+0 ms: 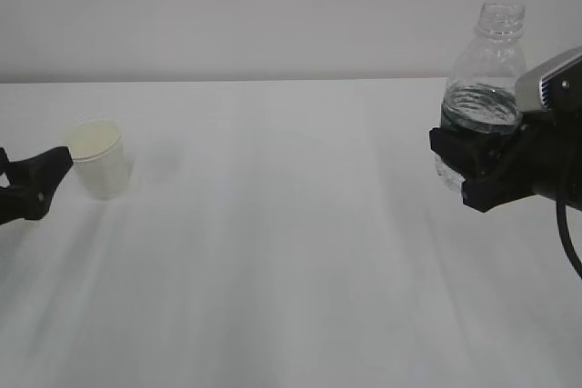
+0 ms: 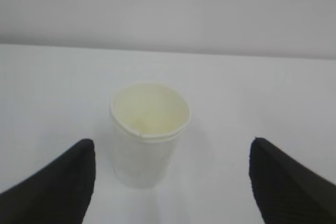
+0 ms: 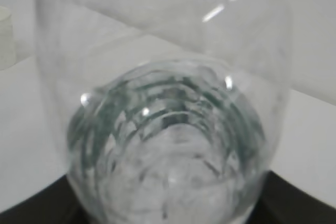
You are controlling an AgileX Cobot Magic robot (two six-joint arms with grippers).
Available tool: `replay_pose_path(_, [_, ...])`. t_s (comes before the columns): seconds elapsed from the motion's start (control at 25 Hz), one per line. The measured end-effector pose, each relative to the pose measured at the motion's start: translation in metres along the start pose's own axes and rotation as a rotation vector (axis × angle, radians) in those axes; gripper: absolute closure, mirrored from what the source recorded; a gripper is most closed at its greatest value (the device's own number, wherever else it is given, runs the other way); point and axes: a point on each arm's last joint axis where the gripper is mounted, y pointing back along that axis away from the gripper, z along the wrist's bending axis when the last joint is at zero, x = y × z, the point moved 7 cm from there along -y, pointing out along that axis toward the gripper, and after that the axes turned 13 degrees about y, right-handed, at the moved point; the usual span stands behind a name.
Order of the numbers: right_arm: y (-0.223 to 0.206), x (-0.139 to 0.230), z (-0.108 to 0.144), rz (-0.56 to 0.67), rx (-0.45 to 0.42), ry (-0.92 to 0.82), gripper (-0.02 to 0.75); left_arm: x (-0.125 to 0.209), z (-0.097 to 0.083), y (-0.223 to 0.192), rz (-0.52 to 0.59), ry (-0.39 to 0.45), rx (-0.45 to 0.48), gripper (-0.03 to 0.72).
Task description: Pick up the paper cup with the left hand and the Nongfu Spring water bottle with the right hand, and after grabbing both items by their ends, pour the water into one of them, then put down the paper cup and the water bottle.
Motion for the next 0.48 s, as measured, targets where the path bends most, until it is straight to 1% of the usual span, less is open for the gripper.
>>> replay_pose_path(0.16, [0.0,0.0,0.0,0.0,0.0,0.001,0.314,0.02,0.011,-0.009,0.063,-0.013,-0.027,0.021])
replay_pose_path(0.48, [0.0,0.0,0.0,0.0,-0.001,0.0,0.314,0.034,0.022,-0.033,0.098,-0.012,-0.04,0.033])
